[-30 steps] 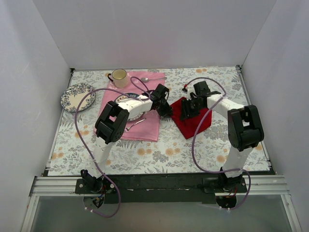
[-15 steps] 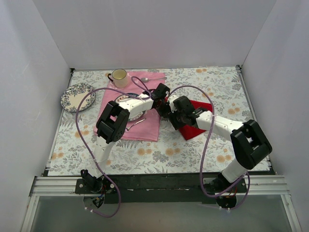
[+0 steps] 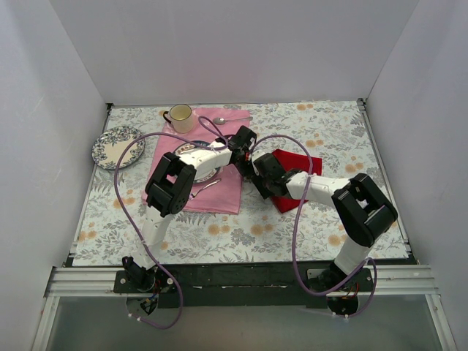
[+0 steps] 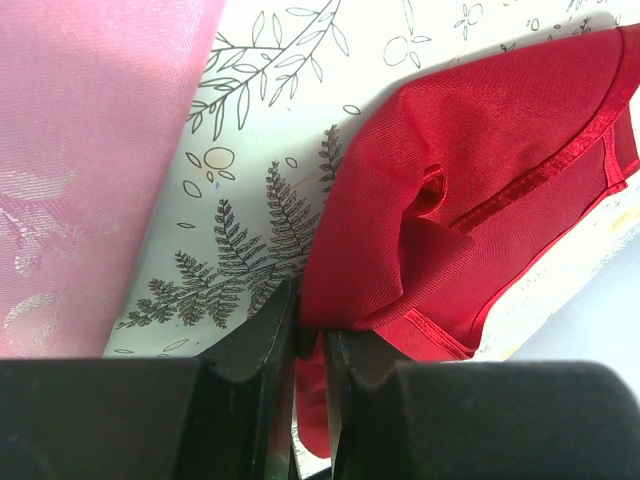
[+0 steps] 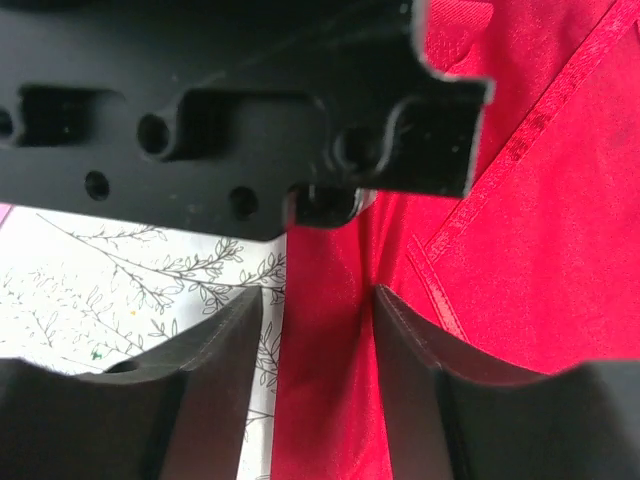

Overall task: Fold the napkin, place the utensils inside, and roll it up
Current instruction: Roll the napkin with the utensil

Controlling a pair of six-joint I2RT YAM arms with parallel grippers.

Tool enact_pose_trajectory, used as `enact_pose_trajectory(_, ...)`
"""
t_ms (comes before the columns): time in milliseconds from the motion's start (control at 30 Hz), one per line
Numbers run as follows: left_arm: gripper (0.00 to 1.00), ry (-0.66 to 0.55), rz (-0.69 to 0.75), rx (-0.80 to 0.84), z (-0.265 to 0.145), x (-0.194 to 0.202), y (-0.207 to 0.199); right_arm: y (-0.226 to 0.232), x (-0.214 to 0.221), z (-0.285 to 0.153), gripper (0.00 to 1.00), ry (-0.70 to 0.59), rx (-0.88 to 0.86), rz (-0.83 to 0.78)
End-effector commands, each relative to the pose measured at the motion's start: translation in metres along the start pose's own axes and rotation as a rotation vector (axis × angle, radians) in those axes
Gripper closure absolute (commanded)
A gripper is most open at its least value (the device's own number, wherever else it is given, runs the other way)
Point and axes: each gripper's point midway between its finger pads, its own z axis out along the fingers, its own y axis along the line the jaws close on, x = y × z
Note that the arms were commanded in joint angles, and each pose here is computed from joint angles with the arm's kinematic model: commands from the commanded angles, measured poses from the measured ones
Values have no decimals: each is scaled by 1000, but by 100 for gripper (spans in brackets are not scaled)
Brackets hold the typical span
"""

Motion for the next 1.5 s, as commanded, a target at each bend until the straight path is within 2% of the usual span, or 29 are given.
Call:
enact_pose_trajectory(0, 100, 25, 0, -42, -15, 13, 6, -2, 16, 9, 49, 35, 40, 41)
enact_pose_trajectory(33, 100, 27, -5, -45, -14, 12, 7, 0, 17, 10, 51, 31, 33, 47)
enact_pose_trajectory(167, 100, 27, -8, -42, -19, 12, 5, 1, 32, 12, 77, 61, 30, 81)
enact_pose_trajectory(233, 100, 23, -12, -43, -20, 10, 7, 3, 42, 12, 82, 71, 19, 99)
enact_pose_trajectory(367, 100, 14, -10, -8, -23, 8, 7, 7, 44, 12, 99, 39, -33, 111)
enact_pose_trajectory(533, 98, 38, 31, 84, -27, 2, 6, 17, 32, 12, 99, 5, -194, 133)
enact_pose_trajectory(633, 71, -9, 93, 161, -37, -9, 2, 20, 29, 10, 99, -10, -340, 210)
enact_pose_trajectory(667, 55, -57, 145, 191, -40, -17, -3, 21, 31, 11, 99, 4, -377, 227)
enact_pose_trajectory(767, 39, -140, 251, 264, -61, -30, -22, 25, 34, 11, 99, 27, -459, 277)
enact_pose_trajectory(833, 34, -169, 289, 297, -74, -36, -33, 26, 27, 7, 99, 20, -532, 335)
enact_pose_trajectory(967, 30, -216, 349, 334, -95, -40, -41, 26, 23, 7, 99, 65, -642, 434)
enact_pose_trajectory(1100, 29, -201, 408, 386, -109, -29, -41, 22, 18, 10, 99, 108, -760, 540)
enact_pose_trajectory(1133, 30, -194, 423, 404, -108, -25, -40, 16, 12, 10, 99, 95, -789, 567)
enact_pose_trajectory(1267, 37, -129, 489, 510, -114, -7, -47, 14, 19, 21, 99, 185, -891, 672)
enact_pose_trajectory(1333, 43, -99, 490, 541, -110, -2, -50, 8, 22, 23, 99, 193, -919, 730)
enact_pose_trajectory(1467, 47, -22, 496, 643, -99, 7, -64, -4, 22, 28, 99, 209, -945, 799)
